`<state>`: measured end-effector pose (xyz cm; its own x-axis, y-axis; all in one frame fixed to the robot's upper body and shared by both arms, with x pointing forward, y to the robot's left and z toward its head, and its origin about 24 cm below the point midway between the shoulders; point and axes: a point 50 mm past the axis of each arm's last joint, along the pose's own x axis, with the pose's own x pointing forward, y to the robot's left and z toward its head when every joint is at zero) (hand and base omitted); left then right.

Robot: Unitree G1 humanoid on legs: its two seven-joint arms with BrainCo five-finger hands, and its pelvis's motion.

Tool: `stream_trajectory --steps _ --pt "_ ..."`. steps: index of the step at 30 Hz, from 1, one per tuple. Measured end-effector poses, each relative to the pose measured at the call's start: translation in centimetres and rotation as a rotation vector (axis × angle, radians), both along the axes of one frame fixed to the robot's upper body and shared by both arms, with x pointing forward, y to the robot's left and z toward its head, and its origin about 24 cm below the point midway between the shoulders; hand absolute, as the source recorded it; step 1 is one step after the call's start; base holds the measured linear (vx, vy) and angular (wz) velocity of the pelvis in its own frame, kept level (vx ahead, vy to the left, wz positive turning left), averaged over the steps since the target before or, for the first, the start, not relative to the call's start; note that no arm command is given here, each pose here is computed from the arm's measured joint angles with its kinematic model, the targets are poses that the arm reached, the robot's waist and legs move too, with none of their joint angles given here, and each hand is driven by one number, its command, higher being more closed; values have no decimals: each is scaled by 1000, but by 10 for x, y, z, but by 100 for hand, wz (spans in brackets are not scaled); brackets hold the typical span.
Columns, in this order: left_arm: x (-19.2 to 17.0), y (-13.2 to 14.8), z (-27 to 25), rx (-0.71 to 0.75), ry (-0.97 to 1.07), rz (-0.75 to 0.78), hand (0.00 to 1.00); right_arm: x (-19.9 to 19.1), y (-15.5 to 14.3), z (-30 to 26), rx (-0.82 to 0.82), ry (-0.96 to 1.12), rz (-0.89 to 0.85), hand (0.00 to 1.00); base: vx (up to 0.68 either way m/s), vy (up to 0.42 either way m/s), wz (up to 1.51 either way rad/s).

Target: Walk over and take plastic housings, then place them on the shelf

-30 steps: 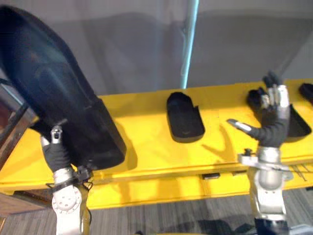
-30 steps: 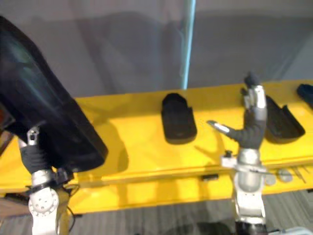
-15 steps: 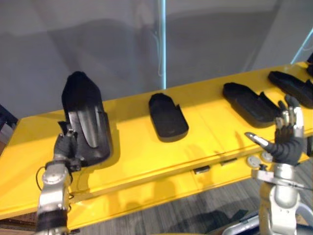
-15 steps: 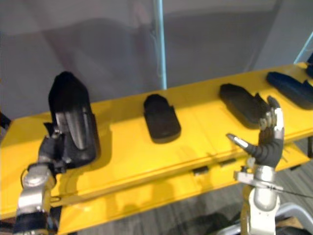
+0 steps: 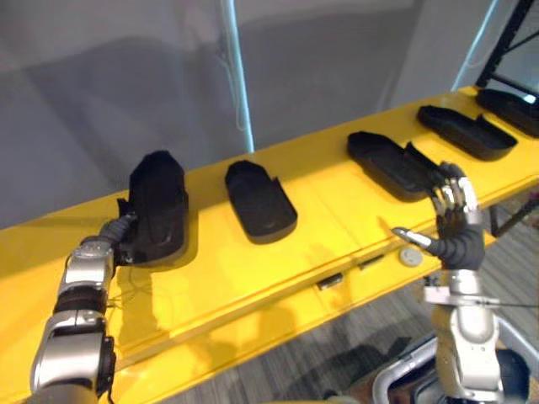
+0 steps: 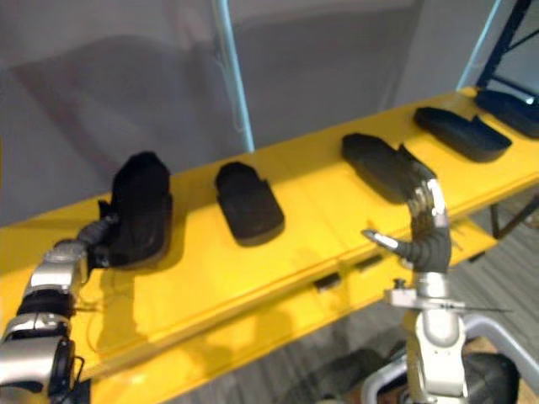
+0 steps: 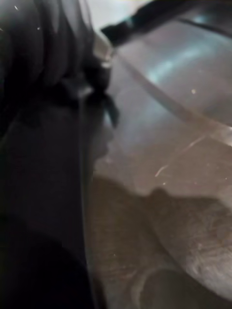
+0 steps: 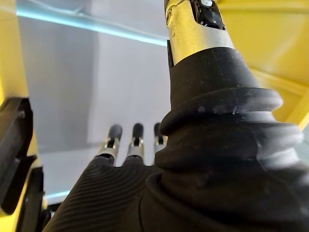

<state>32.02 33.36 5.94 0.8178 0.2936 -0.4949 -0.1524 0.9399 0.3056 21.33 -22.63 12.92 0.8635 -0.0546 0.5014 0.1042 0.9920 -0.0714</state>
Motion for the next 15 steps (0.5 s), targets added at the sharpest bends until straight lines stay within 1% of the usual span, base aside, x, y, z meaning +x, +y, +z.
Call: stream_trajectory --steps 7,9,15 --pt "-4 0 -11 -31 81 31 100 2 2 -3 4 23 11 0 -16 -4 -3" --pt "-4 -3 -15 -35 91 39 100 2 5 -4 7 26 25 0 -16 -4 0" --pt "-2 -16 -24 26 110 58 100 8 14 -15 36 69 69 0 0 0 0"
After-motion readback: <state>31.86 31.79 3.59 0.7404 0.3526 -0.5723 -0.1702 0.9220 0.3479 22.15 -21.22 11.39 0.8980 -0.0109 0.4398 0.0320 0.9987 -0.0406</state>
